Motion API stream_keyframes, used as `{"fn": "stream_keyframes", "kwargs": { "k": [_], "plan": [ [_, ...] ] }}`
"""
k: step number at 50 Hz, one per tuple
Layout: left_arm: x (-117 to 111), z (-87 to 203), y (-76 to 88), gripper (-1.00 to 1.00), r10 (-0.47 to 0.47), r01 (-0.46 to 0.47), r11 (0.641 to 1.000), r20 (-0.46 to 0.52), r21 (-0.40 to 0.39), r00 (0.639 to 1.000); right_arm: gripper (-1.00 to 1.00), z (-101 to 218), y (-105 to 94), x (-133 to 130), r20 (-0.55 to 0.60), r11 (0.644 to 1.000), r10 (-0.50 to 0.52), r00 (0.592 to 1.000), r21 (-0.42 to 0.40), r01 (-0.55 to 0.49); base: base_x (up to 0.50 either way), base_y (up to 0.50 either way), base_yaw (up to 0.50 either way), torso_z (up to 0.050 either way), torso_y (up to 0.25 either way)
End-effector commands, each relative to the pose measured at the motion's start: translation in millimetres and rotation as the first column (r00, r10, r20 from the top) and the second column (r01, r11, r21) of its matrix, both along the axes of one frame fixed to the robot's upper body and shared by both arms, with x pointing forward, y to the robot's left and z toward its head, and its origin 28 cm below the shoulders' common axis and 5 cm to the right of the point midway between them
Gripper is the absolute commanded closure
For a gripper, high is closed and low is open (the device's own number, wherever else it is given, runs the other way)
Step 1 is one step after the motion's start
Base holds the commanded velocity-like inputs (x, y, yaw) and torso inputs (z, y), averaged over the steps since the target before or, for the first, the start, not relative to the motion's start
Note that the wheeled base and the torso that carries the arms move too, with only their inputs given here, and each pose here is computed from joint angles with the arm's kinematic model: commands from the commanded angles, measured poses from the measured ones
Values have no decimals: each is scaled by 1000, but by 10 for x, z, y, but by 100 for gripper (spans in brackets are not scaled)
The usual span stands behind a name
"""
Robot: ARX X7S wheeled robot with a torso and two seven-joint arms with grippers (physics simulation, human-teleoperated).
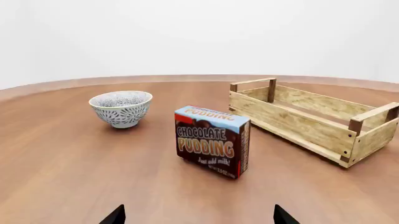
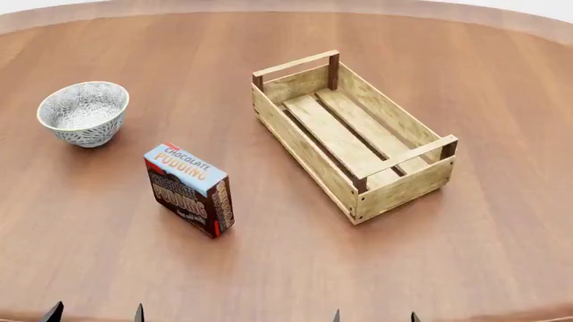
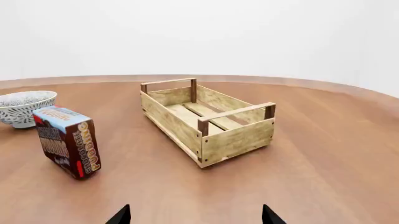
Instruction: Pick up the chocolate pudding and put it in the tray.
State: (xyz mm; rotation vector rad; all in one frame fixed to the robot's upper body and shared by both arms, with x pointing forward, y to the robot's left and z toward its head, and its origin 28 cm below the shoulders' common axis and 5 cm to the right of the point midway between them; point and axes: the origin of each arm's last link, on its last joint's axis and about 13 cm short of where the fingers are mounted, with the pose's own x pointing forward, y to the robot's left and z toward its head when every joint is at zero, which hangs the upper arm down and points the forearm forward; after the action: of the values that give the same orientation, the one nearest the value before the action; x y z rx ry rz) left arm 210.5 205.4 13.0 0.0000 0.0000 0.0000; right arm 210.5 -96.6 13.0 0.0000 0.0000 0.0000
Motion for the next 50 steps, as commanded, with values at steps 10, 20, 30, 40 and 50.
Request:
{"fn": "stream_keyframes", "kwargs": {
  "k": [10,20,30,40,50],
  "plan": [
    [2,152,19,-100,10,-10,1000,35,21,999,-100,202,-11,37,51,999,-6,999,-47,8,0,0,0,0,0],
    [-19,287,17,-100,-14,12,1000,64,26,998,-100,293,-4,72,73,998,9,997,-61,-5,130,40,0,0,0],
    [-32,322,-6,-100,-17,17,1000,64,1,998,-100,336,3,82,81,998,13,997,-63,-8,317,87,0,0,0],
    [-48,338,-11,-100,-18,17,1000,74,4,997,-100,355,11,82,82,998,14,996,-54,-10,332,113,0,0,0],
    [-48,336,-16,-100,-21,21,1000,71,3,997,-100,383,1,82,89,999,11,996,-49,-7,362,104,0,0,0]
  ]
}}
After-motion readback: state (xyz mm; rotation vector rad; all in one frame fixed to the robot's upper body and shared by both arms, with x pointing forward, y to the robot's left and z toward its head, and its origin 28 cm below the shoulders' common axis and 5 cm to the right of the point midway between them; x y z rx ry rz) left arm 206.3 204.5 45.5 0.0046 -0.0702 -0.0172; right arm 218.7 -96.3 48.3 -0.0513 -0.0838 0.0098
